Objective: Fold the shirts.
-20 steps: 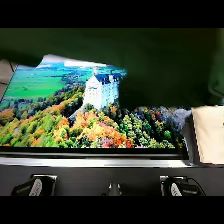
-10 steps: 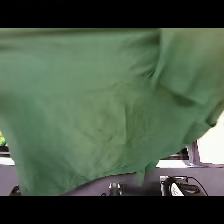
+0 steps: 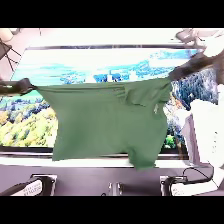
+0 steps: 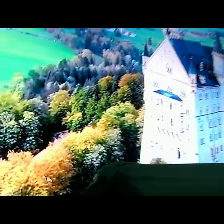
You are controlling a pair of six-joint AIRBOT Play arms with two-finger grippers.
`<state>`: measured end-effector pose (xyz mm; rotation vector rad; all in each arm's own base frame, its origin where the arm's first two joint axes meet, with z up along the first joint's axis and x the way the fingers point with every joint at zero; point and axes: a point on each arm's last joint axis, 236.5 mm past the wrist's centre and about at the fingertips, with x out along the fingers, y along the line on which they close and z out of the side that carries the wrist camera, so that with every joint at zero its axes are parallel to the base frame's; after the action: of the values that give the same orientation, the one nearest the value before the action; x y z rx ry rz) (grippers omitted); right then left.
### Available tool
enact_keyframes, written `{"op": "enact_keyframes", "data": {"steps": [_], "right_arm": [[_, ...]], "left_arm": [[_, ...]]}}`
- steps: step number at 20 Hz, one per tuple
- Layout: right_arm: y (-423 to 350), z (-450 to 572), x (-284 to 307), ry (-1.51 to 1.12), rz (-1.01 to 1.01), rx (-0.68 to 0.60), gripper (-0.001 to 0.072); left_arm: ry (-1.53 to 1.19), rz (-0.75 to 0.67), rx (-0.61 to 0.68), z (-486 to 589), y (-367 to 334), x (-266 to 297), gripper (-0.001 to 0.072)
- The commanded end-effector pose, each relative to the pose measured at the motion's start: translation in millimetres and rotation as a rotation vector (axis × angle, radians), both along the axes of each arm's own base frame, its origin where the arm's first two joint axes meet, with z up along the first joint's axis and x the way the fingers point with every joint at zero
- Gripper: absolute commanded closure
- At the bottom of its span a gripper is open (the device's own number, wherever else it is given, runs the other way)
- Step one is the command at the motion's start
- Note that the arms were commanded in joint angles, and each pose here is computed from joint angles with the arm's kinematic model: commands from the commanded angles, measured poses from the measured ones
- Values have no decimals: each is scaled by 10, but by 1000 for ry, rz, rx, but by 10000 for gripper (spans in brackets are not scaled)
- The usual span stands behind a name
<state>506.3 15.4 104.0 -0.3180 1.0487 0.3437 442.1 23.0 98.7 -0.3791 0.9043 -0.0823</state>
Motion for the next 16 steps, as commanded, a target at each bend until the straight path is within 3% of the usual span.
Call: {"op": "enact_keyframes", "data": {"steps": [1,4,8,12,16], "right_arm": [[116,-653,671,-72,-115,76,694],[99,-735,952,-159,-152,98,693],[126,-884,831,-90,-102,76,691],[71,-1118,5,223,161,-71,693],[221,-1651,-337,380,113,22,694]], "left_arm": [[50,19,-17,-593,80,544,682],[63,7,-58,-809,14,912,682],[87,-46,-52,-956,-152,997,681],[341,-178,61,-1240,-50,376,682],[562,-262,0,-1687,-312,-137,681]]}}
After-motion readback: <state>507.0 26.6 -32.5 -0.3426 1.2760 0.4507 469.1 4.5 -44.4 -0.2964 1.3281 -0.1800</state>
